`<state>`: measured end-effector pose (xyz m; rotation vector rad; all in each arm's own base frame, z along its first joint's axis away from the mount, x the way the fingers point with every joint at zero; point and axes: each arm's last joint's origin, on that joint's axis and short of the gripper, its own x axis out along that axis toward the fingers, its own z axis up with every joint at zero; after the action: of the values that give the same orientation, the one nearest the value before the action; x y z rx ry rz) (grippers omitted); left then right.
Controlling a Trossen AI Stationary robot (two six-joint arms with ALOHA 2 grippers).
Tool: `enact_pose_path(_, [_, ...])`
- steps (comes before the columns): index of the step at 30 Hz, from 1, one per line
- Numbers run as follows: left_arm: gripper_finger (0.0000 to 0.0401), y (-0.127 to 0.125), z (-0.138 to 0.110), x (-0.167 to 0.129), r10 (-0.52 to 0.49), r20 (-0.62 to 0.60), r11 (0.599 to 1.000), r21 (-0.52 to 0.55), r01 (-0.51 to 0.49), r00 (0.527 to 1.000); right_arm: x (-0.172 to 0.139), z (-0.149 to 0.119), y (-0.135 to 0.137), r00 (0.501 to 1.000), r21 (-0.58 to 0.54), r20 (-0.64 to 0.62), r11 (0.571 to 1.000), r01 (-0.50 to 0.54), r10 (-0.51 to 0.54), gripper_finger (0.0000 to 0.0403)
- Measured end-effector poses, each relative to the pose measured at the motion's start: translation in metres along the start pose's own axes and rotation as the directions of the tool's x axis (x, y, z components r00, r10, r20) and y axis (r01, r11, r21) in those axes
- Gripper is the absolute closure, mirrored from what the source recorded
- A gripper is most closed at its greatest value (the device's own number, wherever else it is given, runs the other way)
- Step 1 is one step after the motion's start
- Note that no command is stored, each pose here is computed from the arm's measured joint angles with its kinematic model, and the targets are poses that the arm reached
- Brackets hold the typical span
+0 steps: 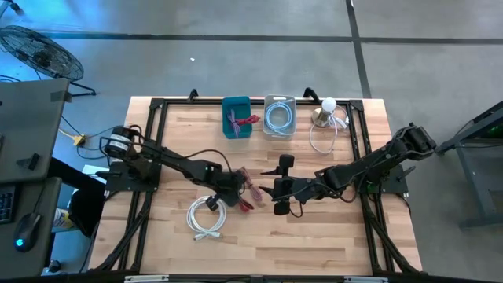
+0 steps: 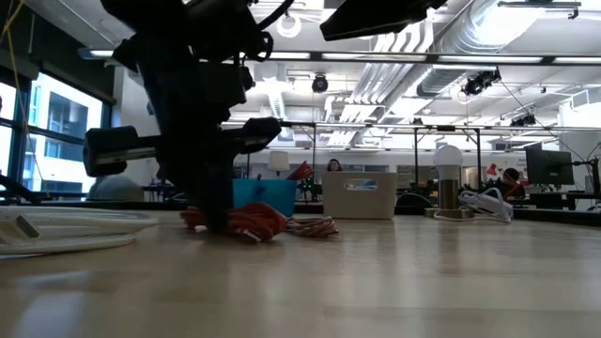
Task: Pick & Place USB Port
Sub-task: Put the orange charger cable into the blue bin
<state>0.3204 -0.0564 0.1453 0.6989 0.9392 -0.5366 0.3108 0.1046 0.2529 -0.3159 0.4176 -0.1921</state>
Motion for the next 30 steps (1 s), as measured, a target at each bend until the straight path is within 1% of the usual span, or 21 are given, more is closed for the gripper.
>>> enact_pose_path(5, [0.0394, 0.000, 0.003, -0.004, 0.024, -0.081, 1.000, 0.006, -0.024, 0.996, -0.002, 0.000, 0.004, 1.000, -0.012, -0.005, 1.000, -0.007, 0.007, 0.0201])
enact_pose_path(8, [0.0394, -0.001, 0.007, -0.006, 0.036, -0.128, 0.999, 0.020, -0.034, 0.991, -0.004, -0.001, 0.006, 1.000, -0.025, -0.008, 1.000, 0.006, -0.006, 0.0205])
enact_pose_path(12, [0.0394, -0.001, 0.013, -0.014, 0.046, -0.142, 0.999, 0.032, -0.042, 0.989, -0.007, -0.002, 0.009, 0.999, -0.065, -0.023, 0.997, 0.040, -0.042, 0.0211])
enact_pose_path(14, [0.0394, 0.002, 0.017, -0.024, 0.075, -0.120, 0.997, 0.030, -0.072, 0.990, -0.008, -0.002, 0.010, 0.999, -0.074, -0.023, 0.996, 0.047, -0.049, 0.0214])
enact_pose_path(17, [0.0394, 0.004, 0.022, -0.044, 0.129, -0.093, 0.991, 0.034, -0.126, 0.987, -0.009, -0.003, 0.012, 0.999, -0.081, -0.026, 0.996, 0.041, -0.043, 0.0214])
enact_pose_path(21, [0.0394, 0.007, 0.024, -0.081, 0.221, -0.056, 0.975, 0.018, -0.220, 0.974, -0.010, -0.004, 0.012, 0.998, -0.086, -0.037, 0.995, 0.047, -0.050, 0.0213])
enact_pose_path(27, [0.0395, 0.008, 0.020, -0.140, 0.374, 0.004, 0.927, -0.013, -0.374, 0.927, -0.010, -0.006, 0.012, 0.997, -0.094, -0.052, 0.995, 0.046, -0.051, 0.0215])
enact_pose_path(30, [0.0395, 0.008, 0.015, -0.166, 0.446, 0.033, 0.895, -0.024, -0.446, 0.894, -0.010, -0.006, 0.012, 0.997, -0.084, -0.060, 0.995, 0.045, -0.050, 0.0213])
